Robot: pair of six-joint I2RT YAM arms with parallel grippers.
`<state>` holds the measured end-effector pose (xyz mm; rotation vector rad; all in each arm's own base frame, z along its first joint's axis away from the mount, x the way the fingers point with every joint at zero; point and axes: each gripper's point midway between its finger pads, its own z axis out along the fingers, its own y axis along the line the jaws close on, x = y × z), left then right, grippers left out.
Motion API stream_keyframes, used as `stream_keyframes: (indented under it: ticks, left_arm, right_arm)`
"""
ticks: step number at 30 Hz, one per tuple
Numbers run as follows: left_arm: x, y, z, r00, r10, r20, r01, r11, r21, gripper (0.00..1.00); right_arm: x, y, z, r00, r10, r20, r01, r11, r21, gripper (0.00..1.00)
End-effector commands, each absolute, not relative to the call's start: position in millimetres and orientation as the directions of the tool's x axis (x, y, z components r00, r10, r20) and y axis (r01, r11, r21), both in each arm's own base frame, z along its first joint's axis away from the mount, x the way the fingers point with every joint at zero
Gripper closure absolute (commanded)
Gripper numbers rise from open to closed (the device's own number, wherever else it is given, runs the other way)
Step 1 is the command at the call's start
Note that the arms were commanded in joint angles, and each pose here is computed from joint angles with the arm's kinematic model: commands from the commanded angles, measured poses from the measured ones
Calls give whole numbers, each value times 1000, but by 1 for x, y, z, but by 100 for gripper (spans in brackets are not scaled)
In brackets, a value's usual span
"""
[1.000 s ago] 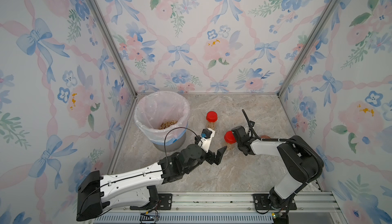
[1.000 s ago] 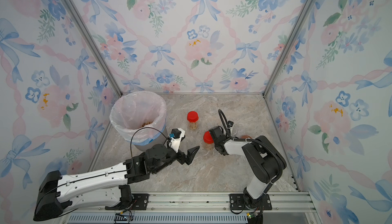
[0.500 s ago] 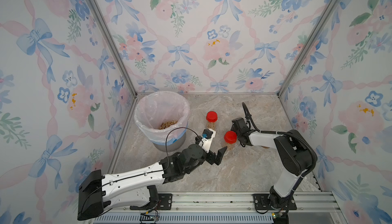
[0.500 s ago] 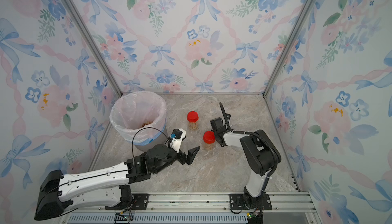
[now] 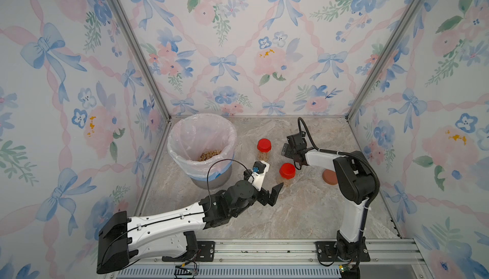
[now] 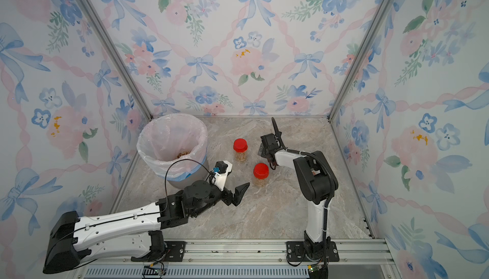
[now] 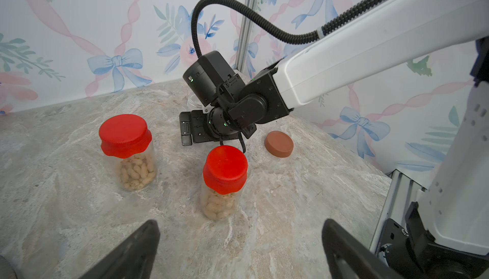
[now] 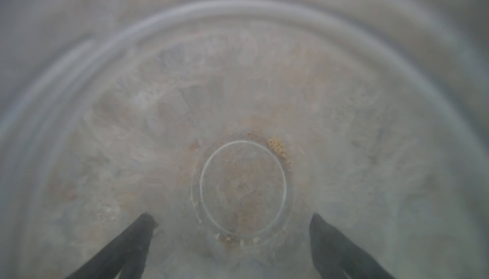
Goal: Empty moldy peanuts from jars
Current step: Place the jar at the center of the board.
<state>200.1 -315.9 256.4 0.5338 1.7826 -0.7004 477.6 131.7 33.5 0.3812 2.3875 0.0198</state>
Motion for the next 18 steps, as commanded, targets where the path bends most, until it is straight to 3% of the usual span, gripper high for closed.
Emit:
stream_keyframes:
  ticks: [1, 8, 18]
  left_arm:
    - [200, -311, 263, -278, 8, -960, 655, 733, -184, 2]
    - [202, -309, 261, -276, 10, -961, 645, 744, -177, 2]
    - [208, -311, 258, -269, 31, -963, 628, 764, -150, 2]
  right_arm:
    - [480, 134, 19, -763, 264, -589, 242, 963, 118, 2]
    - [484, 137, 36, -757, 232, -611, 206, 972, 114, 3]
    - [449, 143, 89, -755, 192, -627, 150, 981, 120, 2]
